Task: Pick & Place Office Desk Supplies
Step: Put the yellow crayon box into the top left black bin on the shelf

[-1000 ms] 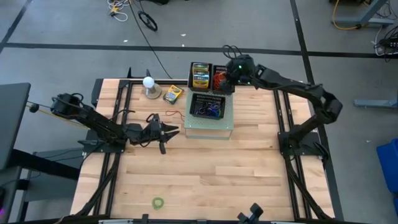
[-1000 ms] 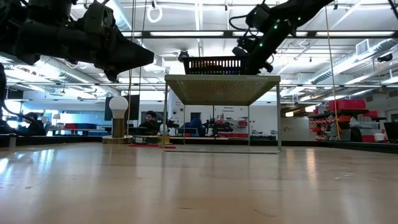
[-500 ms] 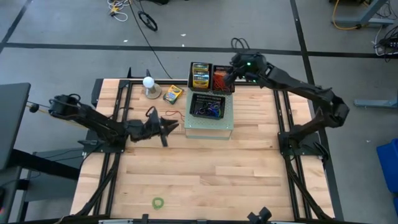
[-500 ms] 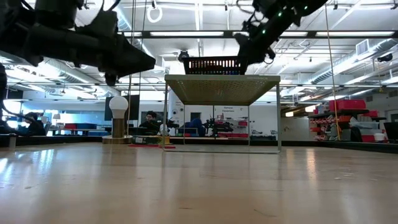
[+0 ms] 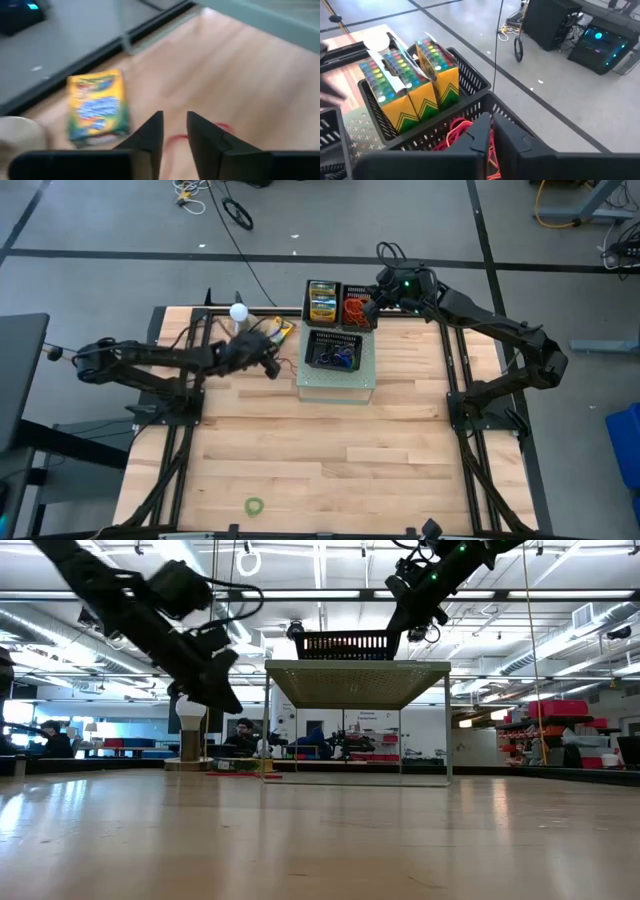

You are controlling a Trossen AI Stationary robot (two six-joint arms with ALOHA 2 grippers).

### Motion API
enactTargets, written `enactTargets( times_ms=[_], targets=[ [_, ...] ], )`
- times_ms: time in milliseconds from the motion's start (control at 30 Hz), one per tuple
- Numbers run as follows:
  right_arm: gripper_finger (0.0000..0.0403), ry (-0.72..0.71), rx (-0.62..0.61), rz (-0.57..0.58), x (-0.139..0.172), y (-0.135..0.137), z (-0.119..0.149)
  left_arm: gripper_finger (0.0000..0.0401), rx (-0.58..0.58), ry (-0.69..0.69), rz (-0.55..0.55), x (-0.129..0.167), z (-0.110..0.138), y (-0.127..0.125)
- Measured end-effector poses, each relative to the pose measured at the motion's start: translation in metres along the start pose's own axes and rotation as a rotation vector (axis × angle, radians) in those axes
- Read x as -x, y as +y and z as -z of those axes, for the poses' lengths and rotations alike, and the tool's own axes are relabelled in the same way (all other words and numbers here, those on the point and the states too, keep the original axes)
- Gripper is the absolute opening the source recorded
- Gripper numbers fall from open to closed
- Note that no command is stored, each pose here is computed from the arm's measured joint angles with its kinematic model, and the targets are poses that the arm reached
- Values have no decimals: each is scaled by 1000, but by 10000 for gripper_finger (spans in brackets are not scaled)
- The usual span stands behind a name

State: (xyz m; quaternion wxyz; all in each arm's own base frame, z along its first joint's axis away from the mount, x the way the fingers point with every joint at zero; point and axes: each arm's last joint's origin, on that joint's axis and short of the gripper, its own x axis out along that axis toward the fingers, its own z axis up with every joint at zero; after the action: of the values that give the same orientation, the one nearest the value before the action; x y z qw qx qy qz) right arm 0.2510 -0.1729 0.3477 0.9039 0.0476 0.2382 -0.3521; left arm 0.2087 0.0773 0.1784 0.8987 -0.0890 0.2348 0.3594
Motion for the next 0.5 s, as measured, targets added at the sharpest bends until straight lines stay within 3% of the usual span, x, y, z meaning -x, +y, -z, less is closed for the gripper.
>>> enactTargets(
  times_ms=[300, 500],
  targets=[
    [27, -7, 7, -2, 0, 1, -1, 171, -38, 99, -96, -40, -1, 20],
    [31, -6, 14, -2, 0, 1, -1, 182, -37, 108, -126, -63, 10, 25]
  ],
)
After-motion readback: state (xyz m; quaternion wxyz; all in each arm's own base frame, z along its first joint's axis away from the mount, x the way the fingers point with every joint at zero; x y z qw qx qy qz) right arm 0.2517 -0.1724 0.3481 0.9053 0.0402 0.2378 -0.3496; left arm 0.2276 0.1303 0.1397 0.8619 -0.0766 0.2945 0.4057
